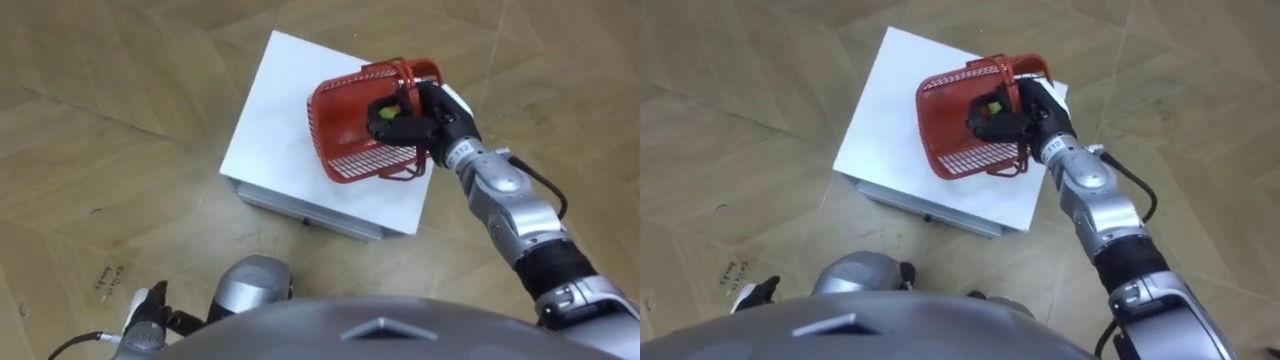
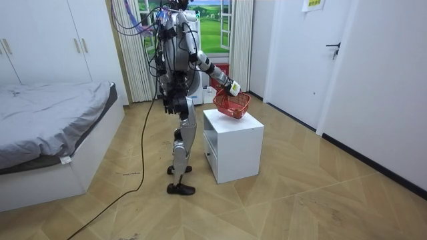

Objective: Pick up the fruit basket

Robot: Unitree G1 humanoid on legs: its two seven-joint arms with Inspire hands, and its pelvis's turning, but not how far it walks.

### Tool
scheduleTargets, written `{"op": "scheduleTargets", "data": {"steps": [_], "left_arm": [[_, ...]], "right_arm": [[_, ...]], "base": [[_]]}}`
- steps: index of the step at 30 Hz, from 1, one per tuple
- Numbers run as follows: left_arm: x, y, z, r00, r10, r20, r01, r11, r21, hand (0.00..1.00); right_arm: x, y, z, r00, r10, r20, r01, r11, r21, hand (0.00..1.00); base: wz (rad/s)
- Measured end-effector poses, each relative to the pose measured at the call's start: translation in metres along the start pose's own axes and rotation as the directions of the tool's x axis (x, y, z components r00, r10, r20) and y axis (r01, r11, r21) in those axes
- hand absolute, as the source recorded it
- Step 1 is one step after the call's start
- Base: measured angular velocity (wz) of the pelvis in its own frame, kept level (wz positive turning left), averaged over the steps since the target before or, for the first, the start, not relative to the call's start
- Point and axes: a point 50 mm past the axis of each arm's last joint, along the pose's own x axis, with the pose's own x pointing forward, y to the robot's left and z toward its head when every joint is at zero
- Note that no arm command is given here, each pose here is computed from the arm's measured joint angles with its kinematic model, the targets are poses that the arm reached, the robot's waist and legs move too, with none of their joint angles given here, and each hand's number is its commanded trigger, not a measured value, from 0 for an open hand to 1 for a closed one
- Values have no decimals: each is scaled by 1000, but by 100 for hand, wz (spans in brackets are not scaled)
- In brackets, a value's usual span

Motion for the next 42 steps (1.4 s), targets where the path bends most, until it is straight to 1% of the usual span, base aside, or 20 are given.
{"op": "scheduleTargets", "data": {"steps": [1,2,3,4,11,15,19,24,37,42], "left_arm": [[0,-1,0,1000,-2,-1,2,1000,-5,0],[0,-1,0,1000,-3,-2,3,1000,-5,0],[0,-2,-1,1000,-4,-3,4,1000,-6,0],[0,-2,-1,1000,-6,-6,6,1000,-6,0],[-1,-5,-5,1000,-13,-21,13,1000,-26,0],[-1,-7,-9,999,-19,-36,19,1000,-24,0],[-1,-8,-13,998,-26,-51,24,999,-40,0],[-1,-9,-12,999,-29,-39,28,999,-44,0],[-2,-10,-15,998,-34,-55,31,998,-50,0],[-2,-12,-17,997,-42,-64,39,998,-50,0]], "right_arm": [[0,0,-5,1000,-3,-19,4,1000,5,100],[0,1,-7,1000,-4,-27,4,1000,5,73],[0,1,-10,999,-2,-42,2,1000,3,25],[0,2,-13,999,2,-53,-2,1000,-1,0],[1,6,-15,998,11,-59,-11,1000,-4,0],[0,7,-28,994,-3,-111,5,1000,17,0],[1,8,-29,994,-5,-114,8,1000,21,0],[0,8,-30,993,-4,-114,6,1000,21,0],[0,10,-32,993,10,-122,-8,1000,16,0],[1,13,-32,992,13,-124,-17,999,-31,0]], "base": [[5],[0],[3],[0],[5],[7],[0],[3],[-1],[0]]}}
